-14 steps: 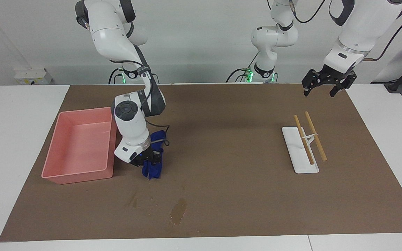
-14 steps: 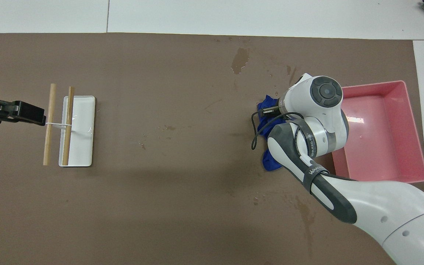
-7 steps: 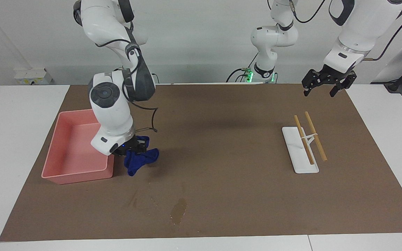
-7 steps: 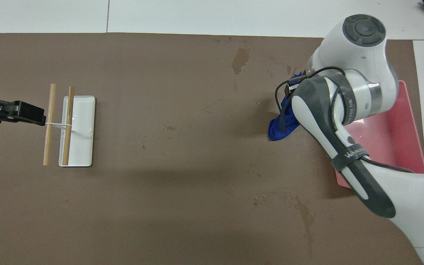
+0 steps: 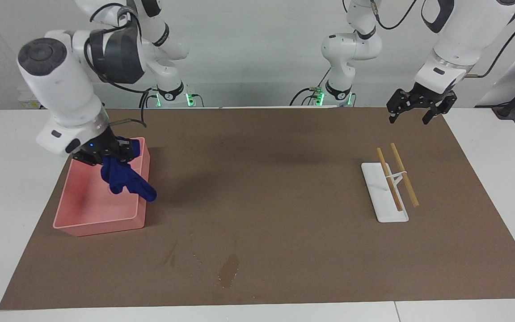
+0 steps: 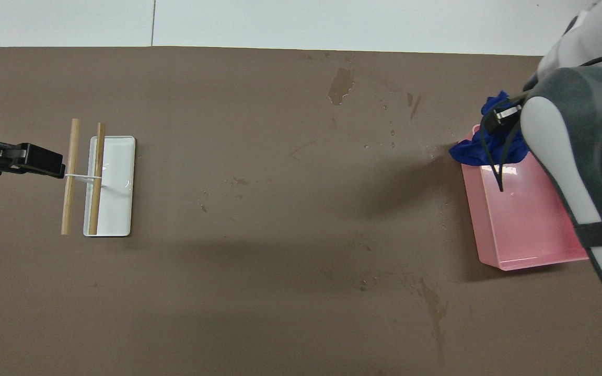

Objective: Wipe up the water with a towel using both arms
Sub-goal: 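Carry the towel with the right gripper over the pink tray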

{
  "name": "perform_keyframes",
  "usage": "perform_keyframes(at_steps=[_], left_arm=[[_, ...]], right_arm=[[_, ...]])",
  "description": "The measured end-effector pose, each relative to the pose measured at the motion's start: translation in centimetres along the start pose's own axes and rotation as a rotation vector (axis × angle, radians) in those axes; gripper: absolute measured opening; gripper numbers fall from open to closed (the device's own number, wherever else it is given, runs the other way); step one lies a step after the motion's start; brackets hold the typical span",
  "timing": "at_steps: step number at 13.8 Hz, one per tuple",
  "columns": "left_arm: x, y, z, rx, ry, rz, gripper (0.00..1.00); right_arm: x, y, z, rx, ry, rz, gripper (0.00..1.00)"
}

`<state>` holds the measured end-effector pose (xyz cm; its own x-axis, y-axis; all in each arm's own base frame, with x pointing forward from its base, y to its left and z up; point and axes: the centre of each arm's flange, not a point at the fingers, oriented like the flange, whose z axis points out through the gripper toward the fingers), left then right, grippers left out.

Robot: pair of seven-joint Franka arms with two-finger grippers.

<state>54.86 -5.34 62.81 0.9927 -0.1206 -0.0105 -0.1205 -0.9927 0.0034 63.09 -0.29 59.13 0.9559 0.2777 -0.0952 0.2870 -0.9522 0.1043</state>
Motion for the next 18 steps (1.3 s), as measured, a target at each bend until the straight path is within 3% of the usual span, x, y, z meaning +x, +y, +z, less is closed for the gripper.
perform_keyframes(at_steps=[3, 5, 11, 13, 18], left_arm=[[0.0, 0.0, 0.0, 0.0, 0.0, 0.0, 1.0], [0.0, 0.0, 0.0, 0.0, 0.0, 0.0, 1.0], [0.0, 0.0, 0.0, 0.0, -0.001, 0.0, 1.0], [0.0, 0.0, 0.0, 0.0, -0.001, 0.0, 1.0], [0.0, 0.0, 0.0, 0.0, -0.001, 0.0, 1.0]], right_arm=[[-3.6, 3.8, -3.0, -0.031, 0.021, -0.03, 0.11], [-5.0, 7.0, -2.8, -0.036, 0.031, -0.037, 0.11], [-4.7, 5.8, 6.9, -0.081, 0.113, -0.086, 0.15], [-5.7, 5.0, 9.0, -0.081, 0.108, -0.094, 0.32], [-6.6, 4.5, 8.0, -0.069, 0.136, -0.115, 0.89]])
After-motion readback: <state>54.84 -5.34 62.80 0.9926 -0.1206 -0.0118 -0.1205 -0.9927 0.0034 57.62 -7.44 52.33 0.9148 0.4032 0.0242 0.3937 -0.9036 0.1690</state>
